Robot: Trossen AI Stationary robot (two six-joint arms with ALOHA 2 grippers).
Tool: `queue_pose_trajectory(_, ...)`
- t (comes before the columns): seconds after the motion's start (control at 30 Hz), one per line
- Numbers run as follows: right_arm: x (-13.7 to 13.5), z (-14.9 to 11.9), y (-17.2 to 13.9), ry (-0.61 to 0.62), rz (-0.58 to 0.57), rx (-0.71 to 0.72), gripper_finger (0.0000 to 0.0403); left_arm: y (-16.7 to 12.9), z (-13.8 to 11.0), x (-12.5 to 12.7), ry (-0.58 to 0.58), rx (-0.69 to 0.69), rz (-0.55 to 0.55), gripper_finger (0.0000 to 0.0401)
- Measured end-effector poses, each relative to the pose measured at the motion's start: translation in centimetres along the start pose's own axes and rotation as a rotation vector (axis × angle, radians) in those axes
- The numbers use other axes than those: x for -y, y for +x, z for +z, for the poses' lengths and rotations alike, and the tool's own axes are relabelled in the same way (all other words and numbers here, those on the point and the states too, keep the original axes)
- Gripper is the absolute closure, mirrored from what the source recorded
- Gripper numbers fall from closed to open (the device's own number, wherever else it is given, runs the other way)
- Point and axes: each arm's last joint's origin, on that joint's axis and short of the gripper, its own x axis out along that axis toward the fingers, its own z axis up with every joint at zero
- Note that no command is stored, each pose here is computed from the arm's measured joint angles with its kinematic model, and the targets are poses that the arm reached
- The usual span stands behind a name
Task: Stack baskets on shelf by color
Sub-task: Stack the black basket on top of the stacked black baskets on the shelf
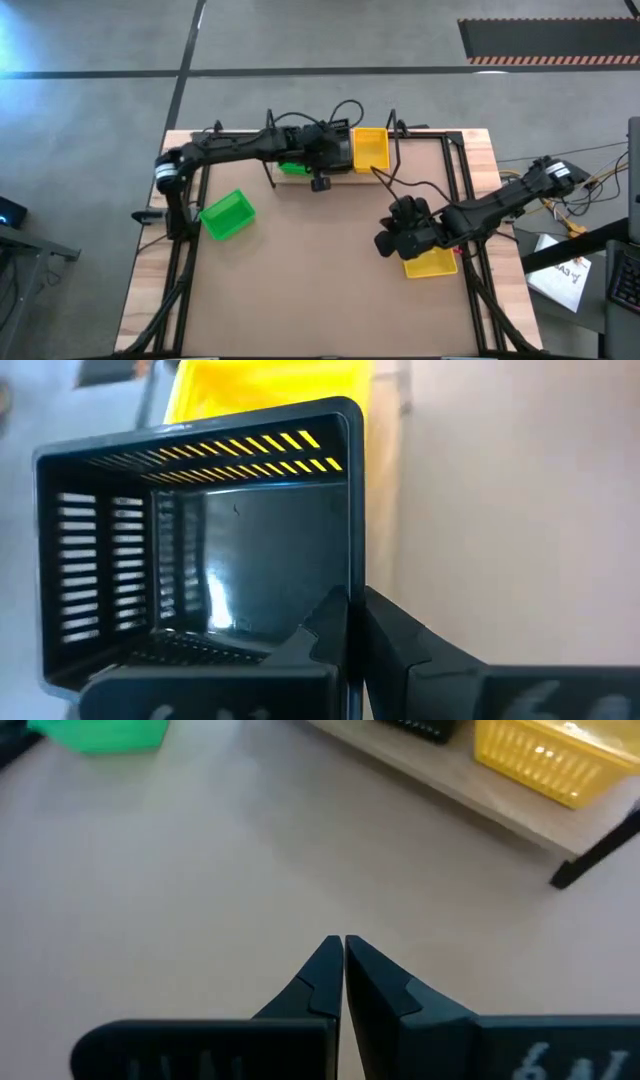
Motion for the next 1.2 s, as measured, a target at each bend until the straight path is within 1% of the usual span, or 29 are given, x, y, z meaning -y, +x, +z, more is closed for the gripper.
queue_pose_trajectory(0.17, -0.2, -0.1, 0.2, 0.077, -0.004, 0.004, 0.0394, 2.1, -0.3, -0.1, -0.006, -0.027, 0.021, 0.0401)
queue_pose_trajectory(0.27, -0.2, -0.1, 0.3, 0.094, -0.003, 0.004, 0.0394, 3.5, -0.6, 0.2, 0.012, -0.055, 0.011, 0.0401)
queue_pose_trajectory(0.6, -0.2, 0.1, 0.3, 0.028, -0.021, 0.042, 0.0394, 5.1, -1.0, 0.5, 0.022, -0.093, 0.012, 0.0398)
queue_pose_trajectory(0.7, -0.2, 0.1, 0.3, 0.002, -0.024, 0.052, 0.0394, 5.3, -1.0, 0.5, 0.02, -0.084, 0.017, 0.0378)
queue_pose_trajectory(0.83, -0.2, 0.1, 0.2, -0.039, -0.024, 0.052, 0.0394, 5.5, -1.0, 0.5, 0.02, -0.087, 0.019, 0.0336)
queue_pose_trajectory(0.93, -0.2, 0.1, 0.2, -0.071, -0.025, 0.051, 0.0394, 5.1, -0.7, 0.4, 0.011, -0.08, 0.014, 0.0303)
queue_pose_trajectory(1.03, -0.2, 0.1, 0.2, -0.099, -0.026, 0.051, 0.0394, 3.9, -0.2, 0.1, -0.045, -0.069, 0.015, 0.0276)
queue_pose_trajectory(1.2, 0.0, 0.3, 0.3, -0.148, -0.043, 0.046, 0.0394, -0.4, 0.9, -0.6, -0.208, 0.035, 0.015, 0.0252)
